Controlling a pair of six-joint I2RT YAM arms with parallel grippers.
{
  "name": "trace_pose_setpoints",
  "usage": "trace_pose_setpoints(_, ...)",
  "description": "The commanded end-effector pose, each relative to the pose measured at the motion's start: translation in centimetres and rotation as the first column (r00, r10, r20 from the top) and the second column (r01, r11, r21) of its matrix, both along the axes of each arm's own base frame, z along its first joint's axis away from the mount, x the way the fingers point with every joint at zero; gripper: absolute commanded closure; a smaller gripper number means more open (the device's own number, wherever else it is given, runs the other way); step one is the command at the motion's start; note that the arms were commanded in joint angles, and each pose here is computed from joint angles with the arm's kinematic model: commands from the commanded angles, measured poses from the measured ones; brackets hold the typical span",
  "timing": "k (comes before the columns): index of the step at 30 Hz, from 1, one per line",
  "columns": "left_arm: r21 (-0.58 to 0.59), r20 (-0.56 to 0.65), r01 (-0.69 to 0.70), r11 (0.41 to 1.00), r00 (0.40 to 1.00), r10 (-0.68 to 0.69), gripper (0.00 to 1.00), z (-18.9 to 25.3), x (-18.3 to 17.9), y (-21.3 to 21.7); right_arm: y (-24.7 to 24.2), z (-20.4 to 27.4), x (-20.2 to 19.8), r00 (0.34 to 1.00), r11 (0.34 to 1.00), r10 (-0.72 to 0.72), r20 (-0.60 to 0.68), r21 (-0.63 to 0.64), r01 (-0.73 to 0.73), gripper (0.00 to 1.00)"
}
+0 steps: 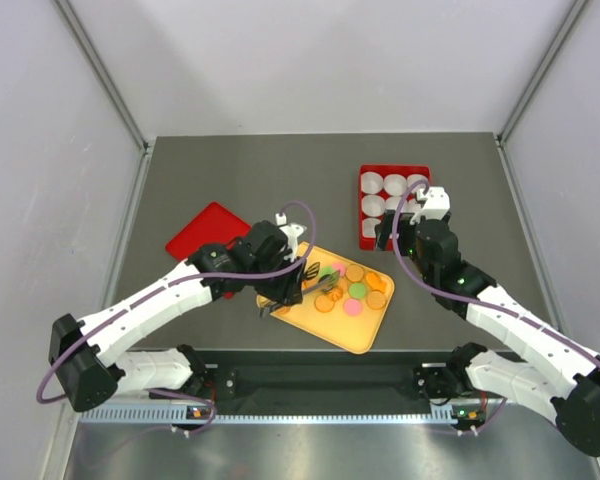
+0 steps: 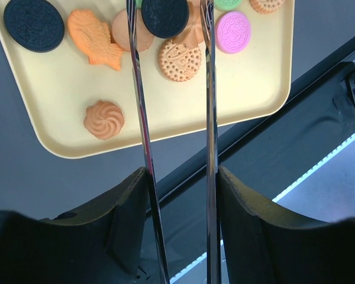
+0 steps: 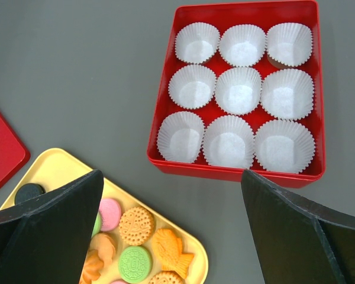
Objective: Pack the cookies
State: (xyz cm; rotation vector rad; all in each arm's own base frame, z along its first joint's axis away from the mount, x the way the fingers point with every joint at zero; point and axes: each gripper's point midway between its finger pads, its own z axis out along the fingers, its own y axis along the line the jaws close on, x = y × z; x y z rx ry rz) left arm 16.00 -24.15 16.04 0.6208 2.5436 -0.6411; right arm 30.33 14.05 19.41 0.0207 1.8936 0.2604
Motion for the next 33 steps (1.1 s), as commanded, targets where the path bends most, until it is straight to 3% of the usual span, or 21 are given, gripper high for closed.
trace_pose_setpoints(1,-0.008,0.0,0.004,1.0,1.0,-0.004,0.47,-0.3,0.1,-0.5,0.5,1.8,0.2,0.998,1.0,0.013,0.055,0.02,-0.014,0.0)
trace_pose_setpoints(15,0.007,-0.006,0.005,1.0,1.0,-0.005,0.44,-1.0,0.3,-0.9,0.5,1.8,0.0,0.998,1.0,0.02,0.056,0.022,-0.022,0.0)
trace_pose_setpoints(33,0.008,-0.018,0.001,1.0,1.0,-0.001,0.48,-1.9,0.4,-1.2,0.5,1.8,0.0,0.998,1.0,0.019,0.059,0.023,-0.02,0.0)
